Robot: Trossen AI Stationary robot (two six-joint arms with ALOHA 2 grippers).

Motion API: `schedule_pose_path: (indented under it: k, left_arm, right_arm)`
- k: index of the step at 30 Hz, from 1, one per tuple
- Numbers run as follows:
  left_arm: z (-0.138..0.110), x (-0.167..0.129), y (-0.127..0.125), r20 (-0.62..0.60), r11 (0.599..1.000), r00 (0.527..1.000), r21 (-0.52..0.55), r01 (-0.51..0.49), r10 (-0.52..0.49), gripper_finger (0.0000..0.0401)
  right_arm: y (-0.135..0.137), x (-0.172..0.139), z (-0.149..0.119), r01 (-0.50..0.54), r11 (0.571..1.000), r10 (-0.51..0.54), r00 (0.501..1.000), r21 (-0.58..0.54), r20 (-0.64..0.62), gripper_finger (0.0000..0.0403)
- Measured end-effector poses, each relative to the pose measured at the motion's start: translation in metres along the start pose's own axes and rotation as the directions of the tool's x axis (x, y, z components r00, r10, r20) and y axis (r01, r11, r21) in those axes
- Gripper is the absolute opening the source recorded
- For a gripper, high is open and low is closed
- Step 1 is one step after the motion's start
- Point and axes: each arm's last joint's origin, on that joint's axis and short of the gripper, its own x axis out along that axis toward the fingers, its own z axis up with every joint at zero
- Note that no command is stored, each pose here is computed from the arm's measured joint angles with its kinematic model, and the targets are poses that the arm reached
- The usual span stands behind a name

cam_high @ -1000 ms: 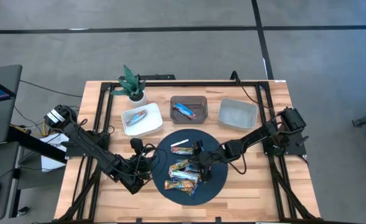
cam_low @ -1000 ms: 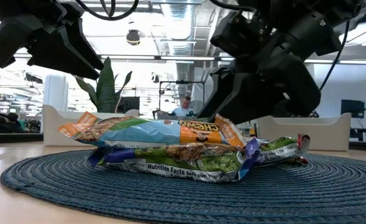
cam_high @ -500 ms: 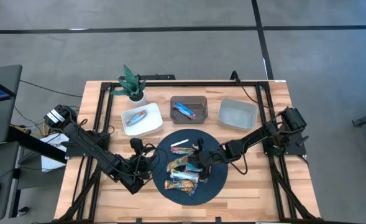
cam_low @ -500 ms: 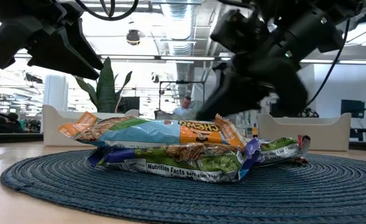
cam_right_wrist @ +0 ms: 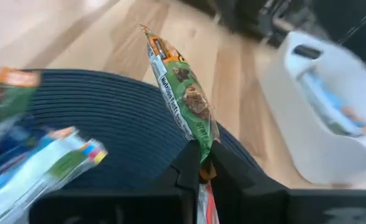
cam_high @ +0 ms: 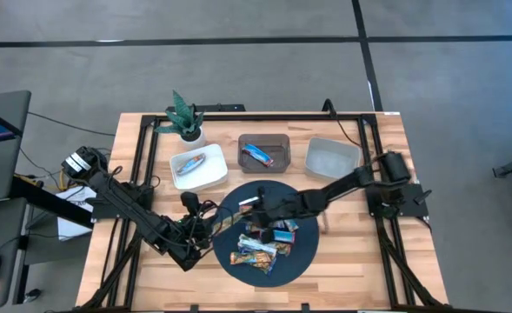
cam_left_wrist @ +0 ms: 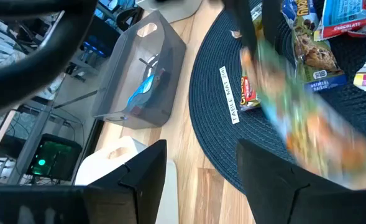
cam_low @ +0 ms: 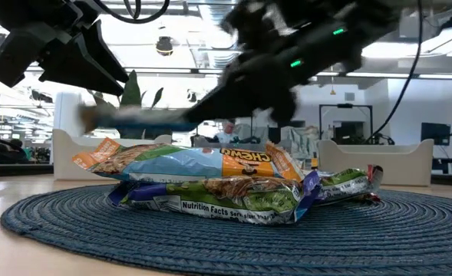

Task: Pick and place Granola Bars by type
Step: Adjust the orange granola bar, then put the top red granola bar into the black bin

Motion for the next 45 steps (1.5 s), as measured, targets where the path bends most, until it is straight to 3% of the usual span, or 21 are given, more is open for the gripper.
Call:
schedule_pose_path:
  k: [7, 14, 18, 22, 30, 37, 45]
  left_arm:
    - [-0.002, -0.001, 0.000, -0.015, 1.000, 1.000, -0.005, 0.004, -0.004, 0.0188]
    - [-0.008, -0.006, 0.000, -0.032, 1.000, 0.999, -0.022, 0.004, -0.005, 0.0188]
    - [-0.008, -0.007, 0.000, -0.031, 1.000, 0.999, -0.023, 0.006, -0.006, 0.0188]
    - [-0.009, -0.007, 0.000, -0.032, 1.000, 0.999, -0.026, 0.005, -0.006, 0.0188]
    - [-0.009, -0.007, 0.000, -0.031, 1.000, 1.000, -0.030, 0.003, -0.004, 0.0188]
    - [-0.008, -0.007, 0.000, -0.024, 0.999, 1.000, -0.032, -0.006, 0.005, 0.0188]
    - [-0.008, -0.007, 0.000, -0.022, 0.999, 1.000, -0.032, -0.009, 0.009, 0.0188]
  right_arm:
    - [-0.002, 0.038, 0.004, -0.107, 0.993, 0.101, 0.987, -0.047, -0.127, 0.0047]
    - [-0.013, 0.029, 0.016, -0.188, 0.981, 0.192, 0.977, 0.044, -0.090, 0.0164]
    - [-0.018, 0.013, 0.012, -0.148, 0.983, 0.170, 0.955, 0.107, -0.243, 0.0233]
    - [-0.024, -0.004, 0.005, -0.078, 0.981, 0.136, 0.929, 0.177, -0.344, 0.0264]
    - [-0.017, -0.007, -0.023, -0.065, 0.972, 0.156, 0.896, 0.225, -0.416, 0.0265]
    - [-0.017, -0.006, -0.025, -0.049, 0.968, 0.151, 0.897, 0.246, -0.415, 0.0257]
    - [-0.019, -0.006, -0.028, -0.027, 0.954, 0.161, 0.887, 0.298, -0.433, 0.0161]
